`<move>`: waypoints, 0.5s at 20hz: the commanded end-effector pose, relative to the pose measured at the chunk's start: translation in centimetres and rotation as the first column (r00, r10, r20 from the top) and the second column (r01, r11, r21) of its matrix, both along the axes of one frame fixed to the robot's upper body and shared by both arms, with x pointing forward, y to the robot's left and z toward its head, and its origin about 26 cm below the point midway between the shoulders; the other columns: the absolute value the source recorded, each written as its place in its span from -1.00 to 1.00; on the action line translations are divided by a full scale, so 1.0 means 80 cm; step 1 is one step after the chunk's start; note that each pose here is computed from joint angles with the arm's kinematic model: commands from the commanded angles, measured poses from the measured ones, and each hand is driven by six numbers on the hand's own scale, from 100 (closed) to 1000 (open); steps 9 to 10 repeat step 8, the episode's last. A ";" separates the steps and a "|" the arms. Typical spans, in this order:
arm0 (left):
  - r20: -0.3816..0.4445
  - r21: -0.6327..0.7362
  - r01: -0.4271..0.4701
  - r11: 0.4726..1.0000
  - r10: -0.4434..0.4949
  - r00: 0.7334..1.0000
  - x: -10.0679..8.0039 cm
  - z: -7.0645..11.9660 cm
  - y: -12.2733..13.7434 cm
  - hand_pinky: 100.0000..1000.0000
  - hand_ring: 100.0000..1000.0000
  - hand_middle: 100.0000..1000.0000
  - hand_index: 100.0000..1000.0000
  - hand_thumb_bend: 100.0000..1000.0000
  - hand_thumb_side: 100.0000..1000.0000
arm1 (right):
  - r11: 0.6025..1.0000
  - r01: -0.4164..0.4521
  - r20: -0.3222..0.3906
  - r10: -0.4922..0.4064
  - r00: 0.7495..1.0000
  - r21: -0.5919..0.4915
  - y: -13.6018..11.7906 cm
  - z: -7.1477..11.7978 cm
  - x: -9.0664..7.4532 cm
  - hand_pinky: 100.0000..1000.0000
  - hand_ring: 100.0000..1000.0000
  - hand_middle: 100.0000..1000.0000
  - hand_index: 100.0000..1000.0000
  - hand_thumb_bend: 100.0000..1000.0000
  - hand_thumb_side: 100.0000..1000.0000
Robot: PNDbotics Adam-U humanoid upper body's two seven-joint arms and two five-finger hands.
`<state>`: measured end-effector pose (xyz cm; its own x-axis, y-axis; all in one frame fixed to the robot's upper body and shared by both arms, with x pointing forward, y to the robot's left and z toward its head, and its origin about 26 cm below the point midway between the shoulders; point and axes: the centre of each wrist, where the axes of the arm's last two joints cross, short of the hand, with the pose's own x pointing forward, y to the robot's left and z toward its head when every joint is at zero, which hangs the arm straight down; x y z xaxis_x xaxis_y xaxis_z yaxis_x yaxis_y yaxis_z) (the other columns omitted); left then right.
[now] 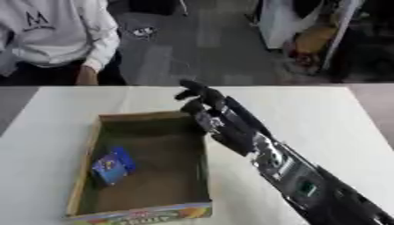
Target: Pick up objects on the table and place them in the box.
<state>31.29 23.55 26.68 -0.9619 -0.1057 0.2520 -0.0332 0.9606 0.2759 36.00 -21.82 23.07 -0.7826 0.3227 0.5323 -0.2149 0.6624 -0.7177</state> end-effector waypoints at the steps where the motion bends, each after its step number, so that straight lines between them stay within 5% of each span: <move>1: 0.017 0.035 -0.045 0.998 0.045 0.999 -0.006 0.003 0.013 -0.11 0.04 0.58 0.62 -0.83 0.67 | 0.998 -0.043 0.026 0.041 0.999 0.053 -0.012 0.024 -0.046 -0.64 0.29 0.45 1.00 -1.00 1.00; 4: -0.013 0.060 -0.086 0.994 0.087 0.996 -0.008 -0.011 0.022 -0.12 0.04 0.58 0.62 -0.86 0.69 | 0.989 -0.081 0.002 0.081 0.997 0.128 -0.028 0.013 -0.072 -0.74 0.20 0.32 0.92 -1.00 1.00; 6: -0.033 0.076 -0.111 0.991 0.113 0.993 -0.009 -0.019 0.028 -0.12 0.03 0.58 0.62 -0.86 0.70 | 0.978 -0.111 -0.003 0.114 0.994 0.175 -0.039 -0.002 -0.077 -0.76 0.19 0.31 0.91 -1.00 1.00; 8: -0.059 0.106 -0.144 0.984 0.151 0.987 -0.012 -0.032 0.036 -0.13 0.03 0.58 0.62 -0.88 0.71 | 0.956 -0.161 -0.005 0.167 0.986 0.246 -0.045 -0.026 -0.083 -0.81 0.11 0.16 0.69 -1.00 1.00; 10: -0.059 0.106 -0.144 0.984 0.151 0.987 -0.012 -0.032 0.036 -0.13 0.03 0.58 0.62 -0.88 0.71 | 0.956 -0.161 -0.005 0.167 0.986 0.246 -0.045 -0.026 -0.083 -0.81 0.11 0.16 0.69 -1.00 1.00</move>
